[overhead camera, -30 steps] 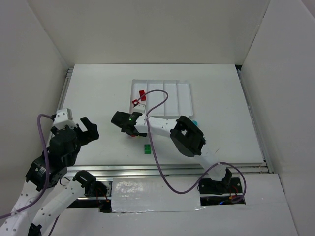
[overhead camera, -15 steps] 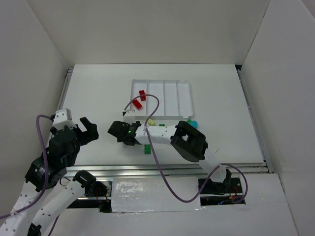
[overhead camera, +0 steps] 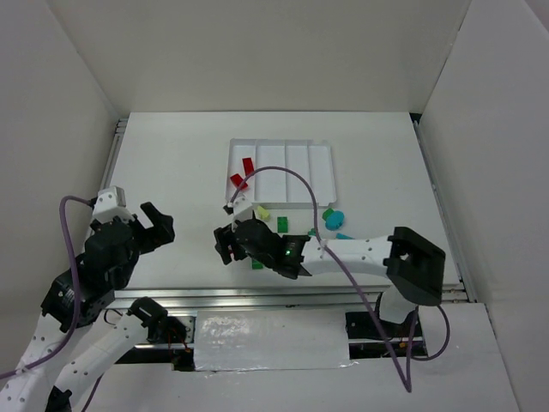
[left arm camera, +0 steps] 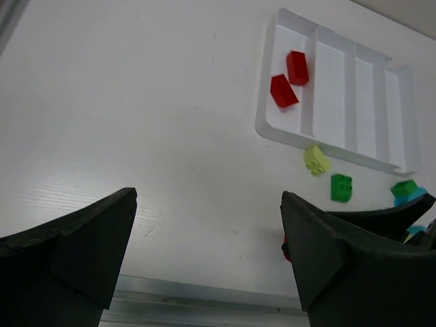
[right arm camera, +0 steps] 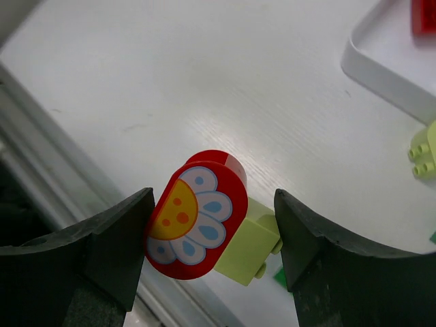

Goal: Sort the legos into containers by color

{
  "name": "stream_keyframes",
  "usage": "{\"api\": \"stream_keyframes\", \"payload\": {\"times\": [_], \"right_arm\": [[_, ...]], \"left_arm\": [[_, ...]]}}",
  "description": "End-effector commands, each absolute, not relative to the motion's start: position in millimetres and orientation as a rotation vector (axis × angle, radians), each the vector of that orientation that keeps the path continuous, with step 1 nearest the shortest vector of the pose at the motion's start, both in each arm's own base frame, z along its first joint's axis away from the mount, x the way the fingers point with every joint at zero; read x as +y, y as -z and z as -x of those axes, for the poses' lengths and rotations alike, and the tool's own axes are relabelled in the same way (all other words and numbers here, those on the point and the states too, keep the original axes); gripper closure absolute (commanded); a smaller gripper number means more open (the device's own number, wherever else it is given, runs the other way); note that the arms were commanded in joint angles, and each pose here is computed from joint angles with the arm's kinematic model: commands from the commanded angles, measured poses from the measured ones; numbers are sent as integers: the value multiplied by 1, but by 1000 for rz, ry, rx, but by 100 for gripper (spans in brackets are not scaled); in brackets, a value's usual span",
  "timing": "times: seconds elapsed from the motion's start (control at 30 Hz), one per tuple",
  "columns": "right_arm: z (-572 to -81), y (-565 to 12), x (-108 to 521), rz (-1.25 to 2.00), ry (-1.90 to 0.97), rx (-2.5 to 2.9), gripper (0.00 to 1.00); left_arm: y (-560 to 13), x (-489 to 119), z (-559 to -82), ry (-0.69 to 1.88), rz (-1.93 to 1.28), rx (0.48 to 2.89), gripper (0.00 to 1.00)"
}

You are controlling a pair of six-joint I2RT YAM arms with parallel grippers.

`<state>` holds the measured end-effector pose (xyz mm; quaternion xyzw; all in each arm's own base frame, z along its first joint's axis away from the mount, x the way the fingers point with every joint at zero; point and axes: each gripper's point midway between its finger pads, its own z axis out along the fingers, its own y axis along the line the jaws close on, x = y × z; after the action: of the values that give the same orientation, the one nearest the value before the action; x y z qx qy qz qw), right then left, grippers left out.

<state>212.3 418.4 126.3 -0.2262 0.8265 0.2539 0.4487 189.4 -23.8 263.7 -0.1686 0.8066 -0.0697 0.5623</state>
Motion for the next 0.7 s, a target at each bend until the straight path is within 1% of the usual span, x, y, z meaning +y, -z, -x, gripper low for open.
{"api": "stream_keyframes", "payload": {"times": [0.0, 0.13, 0.27, 0.37, 0.43, 0.47, 0.53, 0.67], "right_arm": [[-195, -205, 430, 637, -789, 1772, 75], [-178, -230, 419, 701, -784, 1679, 75], [-158, -261, 409, 704, -816, 1600, 75], [-144, -274, 404, 720, -804, 1546, 75], [-139, -276, 403, 753, -789, 1531, 75], [-138, -277, 405, 762, -785, 1529, 75], [-137, -279, 407, 779, -763, 1524, 75], [-142, -278, 407, 769, -723, 1526, 76]], "left_arm": [[-290, -63, -189, 421, 369, 1909, 1], [-300, -111, -188, 674, 271, 1971, 0], [-312, -140, -182, 863, 216, 1966, 0], [-304, -156, -176, 973, 190, 1981, 1], [-300, -168, -170, 1061, 159, 1990, 1], [-289, -173, -168, 1081, 149, 2013, 1], [-291, -184, -164, 1170, 107, 2004, 2], [-282, -193, -158, 1235, 73, 2022, 5]]}}
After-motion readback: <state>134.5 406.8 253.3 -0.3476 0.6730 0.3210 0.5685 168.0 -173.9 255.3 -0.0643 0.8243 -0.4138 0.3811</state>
